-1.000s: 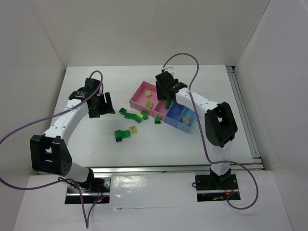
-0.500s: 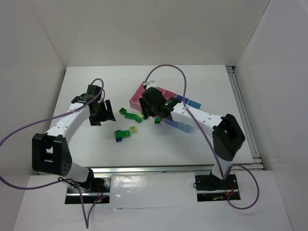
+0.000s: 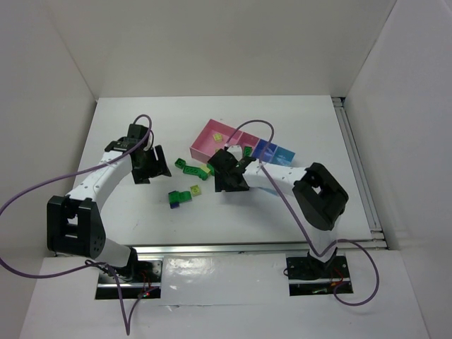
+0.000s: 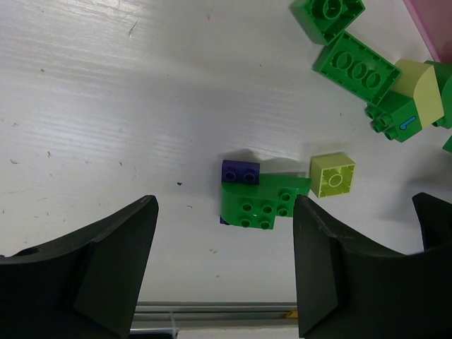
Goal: Sort the legos into containers by color
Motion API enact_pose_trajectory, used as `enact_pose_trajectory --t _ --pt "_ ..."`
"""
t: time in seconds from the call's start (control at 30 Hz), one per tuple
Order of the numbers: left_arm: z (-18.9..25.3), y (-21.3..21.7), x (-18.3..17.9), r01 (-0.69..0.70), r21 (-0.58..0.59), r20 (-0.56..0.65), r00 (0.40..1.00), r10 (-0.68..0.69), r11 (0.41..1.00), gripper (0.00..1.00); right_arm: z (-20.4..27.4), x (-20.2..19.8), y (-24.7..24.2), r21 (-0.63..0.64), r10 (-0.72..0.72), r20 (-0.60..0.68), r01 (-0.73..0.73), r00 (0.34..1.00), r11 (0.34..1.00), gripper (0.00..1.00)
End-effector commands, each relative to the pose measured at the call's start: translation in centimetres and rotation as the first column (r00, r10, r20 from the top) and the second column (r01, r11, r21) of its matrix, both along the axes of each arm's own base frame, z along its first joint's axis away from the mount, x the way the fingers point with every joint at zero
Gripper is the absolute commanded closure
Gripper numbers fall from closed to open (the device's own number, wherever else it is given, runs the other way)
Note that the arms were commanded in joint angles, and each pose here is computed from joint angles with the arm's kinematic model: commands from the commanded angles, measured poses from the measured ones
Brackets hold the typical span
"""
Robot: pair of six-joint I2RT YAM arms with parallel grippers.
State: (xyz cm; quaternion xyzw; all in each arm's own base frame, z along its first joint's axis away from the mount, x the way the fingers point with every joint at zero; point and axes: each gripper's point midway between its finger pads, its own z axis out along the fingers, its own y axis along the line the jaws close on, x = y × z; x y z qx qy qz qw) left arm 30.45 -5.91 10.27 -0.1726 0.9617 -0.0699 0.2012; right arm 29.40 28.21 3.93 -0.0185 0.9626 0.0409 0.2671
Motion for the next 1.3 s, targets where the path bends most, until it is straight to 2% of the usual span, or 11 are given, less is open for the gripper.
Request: enact_pose_trajectory --t 0.0,0.3,0.37,0.5,0.53,0.7,0.83,1.0,1.13,1.27 --pt "1.3 -0.5 0.8 0.005 -0.020 0.044 0.999 -0.004 1.000 0.19 0.3 2.3 0.2 0.037 -0.116 0.088 0.113 0.989 0.993 0.24" --pt "1.1 -0.8 1.0 0.014 -0.020 0.045 0.999 -0.013 1.000 0.19 0.3 7.1 -2.5 0.022 -0.172 0.164 0.171 0.971 0.985 0.24" --pt "1.0 -0.7 1.0 0.022 -0.016 0.045 0.999 -0.021 1.000 0.19 0.1 7.6 -2.9 0.011 -0.174 0.164 0.174 0.971 0.985 0.28" --pt "0.8 -0.7 1.0 0.022 -0.015 0.036 0.999 -0.021 1.000 0.19 0.3 8.6 -2.6 0.014 -0.160 0.172 0.160 0.972 0.987 0.45" --pt "0.8 -0.7 1.0 0.022 -0.015 0.036 0.999 -0.021 1.000 0.19 0.3 8.5 -2.4 0.021 -0.155 0.164 0.154 0.974 0.988 0.55" --pt "1.1 -0.8 1.2 0.022 -0.016 0.045 0.999 -0.021 1.000 0.19 2.7 8.2 -1.7 0.064 -0.134 0.188 0.124 0.973 0.990 0.78" --pt "0.8 -0.7 1.2 0.030 -0.011 0.037 0.999 -0.030 0.999 0.19 4.6 6.9 -1.9 0.060 -0.122 0.195 0.112 0.973 0.992 0.81" --pt "0.8 -0.8 1.4 0.030 -0.011 0.037 0.999 -0.030 0.999 0.19 9.1 7.0 -3.2 0.062 -0.125 0.278 0.112 0.952 0.992 0.81" --pt "1.1 -1.0 1.6 0.045 -0.018 0.046 0.998 -0.044 0.999 0.19 11.7 9.3 -4.7 0.059 -0.150 0.330 0.139 0.932 0.989 0.81" --pt "1.1 -1.0 1.6 0.045 -0.018 0.046 0.998 -0.044 0.999 0.19 11.2 13.3 -5.9 0.083 -0.178 0.318 0.160 0.931 0.984 0.80"
